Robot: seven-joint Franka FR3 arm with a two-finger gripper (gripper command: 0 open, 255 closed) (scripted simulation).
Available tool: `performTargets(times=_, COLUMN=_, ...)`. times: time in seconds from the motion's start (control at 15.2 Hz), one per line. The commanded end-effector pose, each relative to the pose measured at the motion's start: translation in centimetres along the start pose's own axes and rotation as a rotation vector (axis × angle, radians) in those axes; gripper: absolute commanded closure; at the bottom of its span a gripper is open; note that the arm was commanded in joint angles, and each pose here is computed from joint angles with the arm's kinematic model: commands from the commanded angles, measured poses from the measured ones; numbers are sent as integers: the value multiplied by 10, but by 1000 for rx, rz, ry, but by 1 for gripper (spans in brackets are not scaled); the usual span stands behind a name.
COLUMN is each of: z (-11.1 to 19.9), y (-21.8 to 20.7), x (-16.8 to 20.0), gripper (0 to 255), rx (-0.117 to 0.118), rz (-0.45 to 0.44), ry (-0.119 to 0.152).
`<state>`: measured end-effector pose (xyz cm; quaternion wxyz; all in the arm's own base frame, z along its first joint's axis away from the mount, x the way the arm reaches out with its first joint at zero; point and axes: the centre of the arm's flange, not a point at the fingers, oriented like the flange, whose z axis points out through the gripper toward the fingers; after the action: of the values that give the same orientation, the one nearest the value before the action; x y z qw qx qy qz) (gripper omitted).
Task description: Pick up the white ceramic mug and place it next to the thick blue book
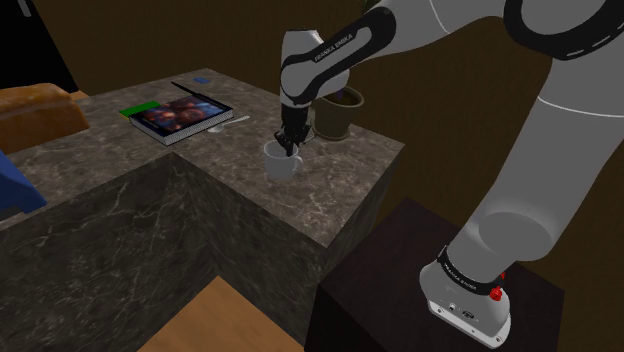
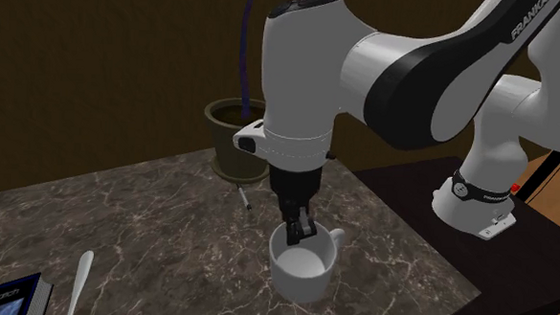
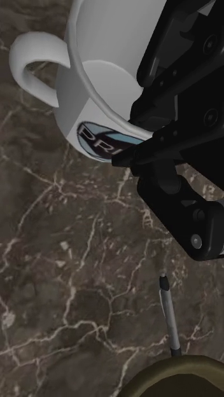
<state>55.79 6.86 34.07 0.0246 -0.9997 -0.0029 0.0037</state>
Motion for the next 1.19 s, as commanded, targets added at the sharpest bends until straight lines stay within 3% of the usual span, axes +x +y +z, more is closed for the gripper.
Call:
performTargets(times=0.0, z=-10, y=0, x=-1, gripper=255, rx=0, rz=0, ry=0)
performTargets(times=1.12, z=-99, y=-5, x=-1, gripper=255, rx=0, rz=0, ry=0)
